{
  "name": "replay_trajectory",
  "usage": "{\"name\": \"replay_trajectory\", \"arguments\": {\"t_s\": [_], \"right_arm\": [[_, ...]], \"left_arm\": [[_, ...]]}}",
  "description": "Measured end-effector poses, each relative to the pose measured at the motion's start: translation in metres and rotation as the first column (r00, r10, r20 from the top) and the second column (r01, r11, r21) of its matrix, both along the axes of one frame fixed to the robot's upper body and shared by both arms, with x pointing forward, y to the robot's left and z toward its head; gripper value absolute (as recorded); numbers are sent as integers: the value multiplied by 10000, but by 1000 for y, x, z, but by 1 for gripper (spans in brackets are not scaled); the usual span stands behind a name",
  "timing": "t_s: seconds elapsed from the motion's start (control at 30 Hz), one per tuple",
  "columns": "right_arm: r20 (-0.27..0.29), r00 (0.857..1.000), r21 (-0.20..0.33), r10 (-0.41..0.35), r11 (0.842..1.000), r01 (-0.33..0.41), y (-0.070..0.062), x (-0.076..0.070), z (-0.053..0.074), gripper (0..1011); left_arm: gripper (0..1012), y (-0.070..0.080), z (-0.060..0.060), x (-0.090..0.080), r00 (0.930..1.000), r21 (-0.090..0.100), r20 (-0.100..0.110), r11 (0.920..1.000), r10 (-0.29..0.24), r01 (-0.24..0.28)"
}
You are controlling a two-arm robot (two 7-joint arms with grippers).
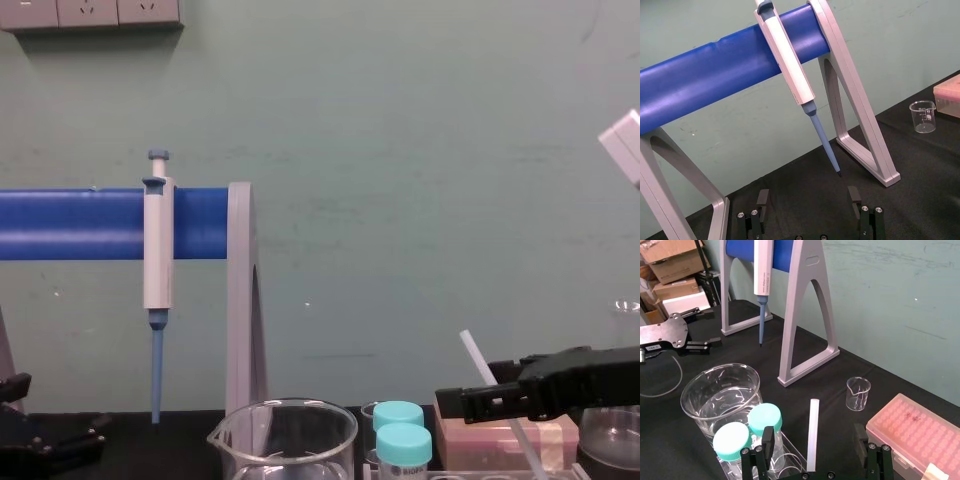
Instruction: Pick up the stirring rod with one hand, then place it down.
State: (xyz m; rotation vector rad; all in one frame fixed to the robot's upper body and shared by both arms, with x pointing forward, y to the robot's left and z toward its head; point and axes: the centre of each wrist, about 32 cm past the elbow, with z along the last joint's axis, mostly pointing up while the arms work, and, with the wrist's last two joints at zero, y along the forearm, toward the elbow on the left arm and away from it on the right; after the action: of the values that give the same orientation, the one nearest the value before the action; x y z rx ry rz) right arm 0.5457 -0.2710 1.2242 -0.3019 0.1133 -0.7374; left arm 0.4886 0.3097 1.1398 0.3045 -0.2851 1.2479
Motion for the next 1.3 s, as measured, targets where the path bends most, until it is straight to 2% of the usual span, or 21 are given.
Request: {"name": "replay_trajectory", "arguments": {"t_s": [0.2,0.47,0.57,0.93,1.3], "right_arm": [[59,10000,-172,41,9998,-40,1,-1,1,1003],[41,10000,-144,46,9999,-45,1,-1,1,1002],[37,10000,-130,49,9999,-48,1,-1,1,972],[32,10000,-108,47,9999,-47,0,-1,1,682],[37,10000,-98,45,9999,-45,0,-1,1,311]], "left_arm": [[1000,0,0,0,10000,-1,1,10000,1,-1],[1000,0,0,0,10000,0,0,10000,0,0],[1000,0,0,0,10000,0,0,10000,0,0],[1000,0,0,0,10000,0,0,10000,0,0],[1000,0,0,0,10000,0,0,10000,0,0]]}}
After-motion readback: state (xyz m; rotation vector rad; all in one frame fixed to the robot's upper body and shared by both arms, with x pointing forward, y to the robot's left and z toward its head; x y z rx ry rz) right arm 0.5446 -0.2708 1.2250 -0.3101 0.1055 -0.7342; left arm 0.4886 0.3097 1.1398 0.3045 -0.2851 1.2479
